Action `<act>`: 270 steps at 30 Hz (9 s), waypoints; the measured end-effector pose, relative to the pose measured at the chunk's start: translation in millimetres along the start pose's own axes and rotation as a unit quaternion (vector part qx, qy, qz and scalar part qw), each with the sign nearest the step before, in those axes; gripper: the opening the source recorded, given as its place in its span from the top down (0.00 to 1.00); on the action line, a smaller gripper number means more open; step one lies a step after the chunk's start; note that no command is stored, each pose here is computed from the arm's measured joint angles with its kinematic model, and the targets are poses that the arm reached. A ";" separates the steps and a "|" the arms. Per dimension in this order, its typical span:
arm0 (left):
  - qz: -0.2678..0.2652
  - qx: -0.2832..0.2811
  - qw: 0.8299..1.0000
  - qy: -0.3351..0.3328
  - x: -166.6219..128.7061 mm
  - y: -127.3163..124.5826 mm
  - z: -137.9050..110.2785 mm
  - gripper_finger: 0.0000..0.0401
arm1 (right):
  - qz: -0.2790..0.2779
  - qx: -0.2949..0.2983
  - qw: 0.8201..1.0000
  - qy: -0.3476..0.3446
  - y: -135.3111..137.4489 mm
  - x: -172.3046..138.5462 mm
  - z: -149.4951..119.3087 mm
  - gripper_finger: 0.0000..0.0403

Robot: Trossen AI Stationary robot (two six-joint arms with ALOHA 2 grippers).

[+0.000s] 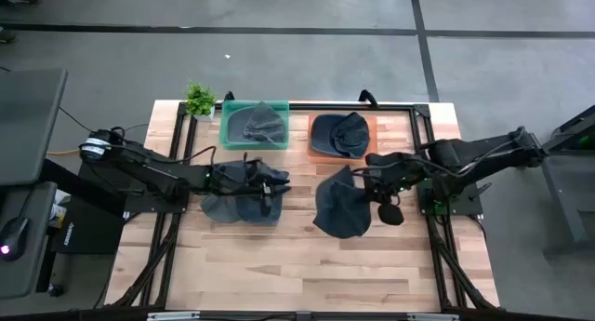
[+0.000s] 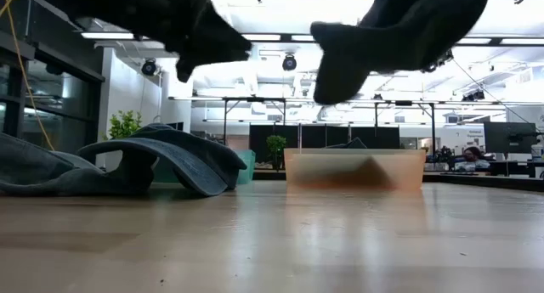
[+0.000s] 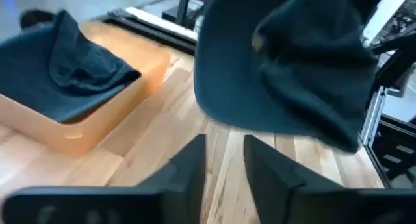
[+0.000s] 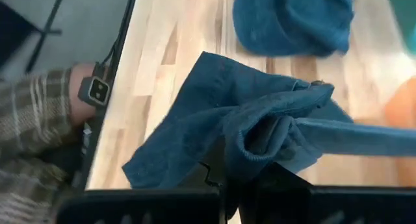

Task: Pick & Place hat
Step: Put the right blue cap into the orange bin

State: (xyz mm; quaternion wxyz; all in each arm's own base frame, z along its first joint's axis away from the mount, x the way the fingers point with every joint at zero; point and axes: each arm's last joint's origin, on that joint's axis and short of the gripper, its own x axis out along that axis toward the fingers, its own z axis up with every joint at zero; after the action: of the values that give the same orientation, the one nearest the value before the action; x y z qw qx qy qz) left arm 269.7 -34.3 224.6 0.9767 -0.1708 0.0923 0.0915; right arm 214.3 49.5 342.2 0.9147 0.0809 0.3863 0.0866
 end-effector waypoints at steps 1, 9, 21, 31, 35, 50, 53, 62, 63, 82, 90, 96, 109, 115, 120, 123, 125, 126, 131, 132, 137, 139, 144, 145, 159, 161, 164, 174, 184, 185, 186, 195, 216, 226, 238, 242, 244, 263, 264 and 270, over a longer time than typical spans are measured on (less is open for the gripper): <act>-0.008 -0.004 1.000 -0.002 2.4 2.8 0.2 0.70 | 0.000 -0.019 1.000 -0.001 0.8 -4.0 2.3 1.00; -0.061 -0.081 0.995 -0.020 32.1 36.1 2.4 0.46 | 0.000 -0.098 0.995 0.002 4.1 -21.0 10.0 1.00; -0.185 -0.122 0.975 -0.036 56.4 78.0 8.6 0.44 | 0.053 -0.169 0.984 -0.002 8.7 -23.6 11.7 1.00; -0.227 -0.106 0.968 0.016 92.3 75.1 26.2 0.44 | 0.076 -0.207 0.975 -0.040 11.7 -23.4 18.7 1.00; -0.229 -0.096 0.968 0.030 105.4 72.7 34.3 0.44 | 0.088 -0.208 0.973 -0.043 12.5 -23.6 19.2 1.00; -0.262 -0.078 0.961 0.042 117.3 68.4 42.7 0.44 | 0.088 -0.207 0.973 -0.043 12.5 -23.3 19.2 1.00; -0.262 -0.077 0.961 0.041 117.3 68.4 42.9 0.44 | 0.088 -0.210 0.973 -0.047 12.7 -23.3 19.8 1.00; -0.265 -0.076 0.960 0.042 117.2 68.2 42.8 0.44 | 0.086 -0.229 0.968 -0.059 13.1 -23.2 22.1 1.00; -0.266 -0.076 0.960 0.042 117.1 68.1 42.8 0.44 | 0.084 -0.231 0.967 -0.059 13.0 -22.0 22.5 1.00; -0.321 -0.069 0.942 0.065 114.9 64.8 42.3 0.44 | 0.054 -0.236 0.969 -0.048 1.4 -5.4 29.1 1.00; -0.319 -0.070 0.943 0.064 114.9 65.0 42.3 0.45 | 0.041 -0.228 0.972 -0.047 -9.2 -6.4 30.8 1.00; -0.307 -0.072 0.947 0.059 115.4 65.8 42.5 0.63 | 0.034 -0.218 0.974 -0.043 -14.6 -7.0 30.8 1.00; -0.293 -0.074 0.952 0.053 115.9 66.4 42.7 0.98 | 0.006 -0.196 0.980 -0.023 -18.7 -7.1 27.7 1.00; -0.282 -0.078 0.955 0.052 116.2 67.5 42.3 0.99 | -0.047 -0.178 0.983 -0.022 -21.7 -7.2 28.3 0.91; -0.280 -0.086 0.955 0.052 116.3 67.6 42.5 0.99 | -0.092 -0.167 0.981 -0.028 -23.4 -13.4 27.3 0.78; -0.275 -0.090 0.956 0.048 116.3 67.8 43.5 0.99 | -0.131 -0.158 0.978 -0.032 -25.0 -20.4 25.7 0.70; -0.271 -0.092 0.957 0.045 116.3 67.8 44.1 0.99 | -0.157 -0.151 0.975 -0.039 -25.8 -26.1 24.7 0.66; -0.270 -0.093 0.957 0.044 116.4 67.9 44.2 0.99 | -0.168 -0.150 0.973 -0.041 -26.3 -27.8 24.3 0.64; -0.259 -0.109 0.959 0.044 116.7 68.2 44.1 0.99 | -0.213 -0.139 0.965 -0.065 -27.1 -42.0 22.6 0.55; -0.255 -0.115 0.959 0.044 116.8 68.4 44.1 0.99 | -0.222 -0.137 0.963 -0.069 -27.2 -44.7 22.2 0.54; -0.229 -0.133 0.964 0.033 117.4 73.0 45.9 0.99 | -0.292 -0.126 0.944 -0.090 -29.4 -59.4 19.8 0.52; -0.220 -0.145 0.964 0.032 117.5 76.9 46.9 0.99 | -0.327 -0.117 0.932 -0.106 -30.2 -67.0 19.6 0.52; -0.194 -0.183 0.963 0.026 116.7 94.9 52.2 0.99 | -0.400 -0.075 0.900 -0.156 -31.4 -88.2 17.1 0.51; -0.189 -0.191 0.963 0.026 116.5 98.8 53.1 0.99 | -0.413 -0.066 0.894 -0.163 -31.7 -92.7 15.7 0.51; -0.145 -0.281 0.948 0.027 117.6 150.8 84.0 1.00 | -0.435 -0.002 0.871 -0.226 -30.4 -129.0 -1.7 0.52; -0.146 -0.299 0.942 0.040 124.9 161.1 89.1 1.00 | -0.434 -0.004 0.873 -0.222 -30.5 -128.9 -2.7 0.52; -0.146 -0.320 0.934 0.055 136.3 173.2 97.3 1.00 | -0.432 -0.001 0.875 -0.217 -30.7 -128.1 -4.1 0.52; -0.160 -0.356 0.915 0.099 179.6 194.6 92.6 1.00 | -0.428 0.008 0.889 -0.162 -33.0 -123.6 -16.8 0.52; -0.125 -0.416 0.896 0.091 186.7 202.3 92.6 1.00 | -0.429 0.036 0.894 -0.120 -35.0 -121.7 -28.9 0.52; -0.118 -0.428 0.891 0.092 187.0 202.9 91.5 1.00 | -0.430 0.038 0.894 -0.117 -35.1 -121.6 -29.8 0.52; -0.116 -0.439 0.886 0.093 187.1 203.1 91.0 1.00 | -0.430 0.041 0.895 -0.115 -35.2 -121.5 -30.5 0.52; -0.094 -0.475 0.869 0.103 187.3 204.3 87.6 1.00 | -0.394 0.054 0.911 -0.111 -33.9 -119.7 -31.4 0.52; -0.017 -0.479 0.870 0.115 173.8 203.3 94.3 1.00 | -0.391 0.053 0.912 -0.107 -33.9 -119.3 -32.0 0.52; -0.002 -0.479 0.871 0.110 175.0 201.9 99.8 1.00 | -0.392 0.051 0.913 -0.106 -34.0 -118.7 -32.1 0.52; -0.019 -0.469 0.876 0.115 178.5 191.1 107.8 1.00 | -0.392 0.048 0.913 -0.103 -34.0 -118.6 -32.2 0.52; -0.012 -0.463 0.879 0.113 179.2 189.5 106.6 1.00 | -0.392 0.047 0.913 -0.102 -34.1 -118.7 -32.5 0.52; -0.011 -0.462 0.880 0.111 179.3 189.4 106.8 1.00 | -0.392 0.048 0.913 -0.102 -34.1 -118.6 -32.5 0.52; -0.009 -0.449 0.886 0.111 179.3 189.6 106.2 0.79 | -0.390 0.049 0.914 -0.102 -34.0 -118.4 -32.5 0.52; -0.009 -0.447 0.887 0.111 179.3 189.6 106.2 0.77 | -0.389 0.050 0.914 -0.102 -33.9 -118.4 -32.5 0.52; 0.006 -0.427 0.895 0.127 178.3 191.3 101.5 0.66 | -0.382 0.052 0.918 -0.092 -33.8 -118.0 -34.6 0.52</act>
State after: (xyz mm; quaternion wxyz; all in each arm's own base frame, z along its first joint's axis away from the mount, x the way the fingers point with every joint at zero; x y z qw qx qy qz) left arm 416.9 204.4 220.2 0.7892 -0.5809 0.1688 0.1058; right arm 111.6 -6.7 392.8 0.9043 -0.0174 0.3057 -0.2974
